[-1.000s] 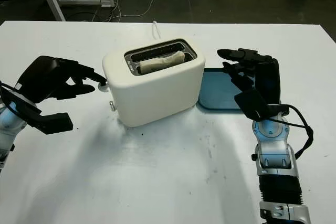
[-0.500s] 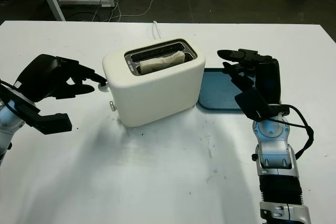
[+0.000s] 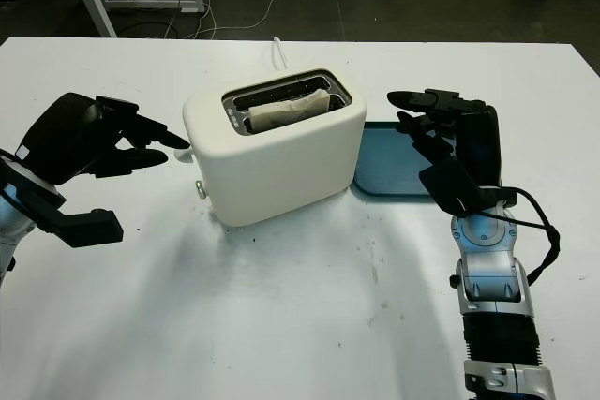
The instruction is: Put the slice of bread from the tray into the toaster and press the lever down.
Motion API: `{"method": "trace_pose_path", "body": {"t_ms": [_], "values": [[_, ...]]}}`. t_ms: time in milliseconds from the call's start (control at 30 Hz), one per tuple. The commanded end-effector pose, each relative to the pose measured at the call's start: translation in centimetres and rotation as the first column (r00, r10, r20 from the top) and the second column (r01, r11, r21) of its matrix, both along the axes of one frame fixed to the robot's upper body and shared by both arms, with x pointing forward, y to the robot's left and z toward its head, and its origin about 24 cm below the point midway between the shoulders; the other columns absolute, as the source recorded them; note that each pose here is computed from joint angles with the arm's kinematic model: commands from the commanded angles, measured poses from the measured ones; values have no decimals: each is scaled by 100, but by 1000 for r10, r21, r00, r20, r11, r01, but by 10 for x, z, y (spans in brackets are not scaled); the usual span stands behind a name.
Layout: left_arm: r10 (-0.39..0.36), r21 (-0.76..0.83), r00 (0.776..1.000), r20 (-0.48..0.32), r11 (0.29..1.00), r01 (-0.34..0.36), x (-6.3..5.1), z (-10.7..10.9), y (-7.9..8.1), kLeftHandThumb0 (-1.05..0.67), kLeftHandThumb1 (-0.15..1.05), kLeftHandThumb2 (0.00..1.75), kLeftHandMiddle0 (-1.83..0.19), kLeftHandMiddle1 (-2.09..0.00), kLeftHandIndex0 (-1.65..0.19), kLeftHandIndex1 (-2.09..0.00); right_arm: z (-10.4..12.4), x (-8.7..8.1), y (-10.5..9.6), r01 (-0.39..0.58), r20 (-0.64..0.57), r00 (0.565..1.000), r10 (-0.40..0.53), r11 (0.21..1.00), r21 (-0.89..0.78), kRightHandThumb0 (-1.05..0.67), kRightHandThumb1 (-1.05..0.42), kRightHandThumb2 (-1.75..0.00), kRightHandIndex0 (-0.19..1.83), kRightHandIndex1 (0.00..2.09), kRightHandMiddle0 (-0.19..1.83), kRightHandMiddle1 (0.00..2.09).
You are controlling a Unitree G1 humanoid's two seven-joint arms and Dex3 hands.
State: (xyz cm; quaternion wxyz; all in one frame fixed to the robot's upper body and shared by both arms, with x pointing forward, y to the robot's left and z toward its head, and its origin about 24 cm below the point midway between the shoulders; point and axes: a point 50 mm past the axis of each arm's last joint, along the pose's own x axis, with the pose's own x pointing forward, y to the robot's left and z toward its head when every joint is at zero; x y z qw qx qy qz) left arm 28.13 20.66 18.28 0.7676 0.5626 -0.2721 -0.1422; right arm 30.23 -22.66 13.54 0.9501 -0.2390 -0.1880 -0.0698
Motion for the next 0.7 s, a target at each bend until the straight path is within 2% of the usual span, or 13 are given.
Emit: {"method": "trace_pose_path", "body": {"t_ms": [0, 233, 400, 667], "values": [[9, 9, 1000, -3, 1000, -9, 0, 0, 3, -23, 92, 3, -86, -111, -108, -7, -1, -2, -3, 16, -14, 1000, -17, 1000, -4, -26, -92, -19, 103, 71, 117, 2], [24, 3, 1000, -18, 1000, -24, 5, -4, 7, -24, 92, 3, -85, -114, -109, -6, -1, -2, -3, 15, -12, 1000, -15, 1000, -4, -26, -92, -19, 101, 75, 116, 1], [38, 12, 999, -33, 999, -38, 7, -6, 9, -23, 92, 3, -87, -106, -109, -5, -1, -2, -3, 16, -14, 1000, -16, 1000, -1, -26, -92, -19, 100, 73, 116, 1], [13, 14, 998, -61, 1000, -12, 4, -11, 5, -22, 92, 2, -90, -101, -110, -4, -1, -2, -3, 10, -4, 1000, -10, 1000, 3, -25, -92, -19, 102, 71, 116, 1]]}}
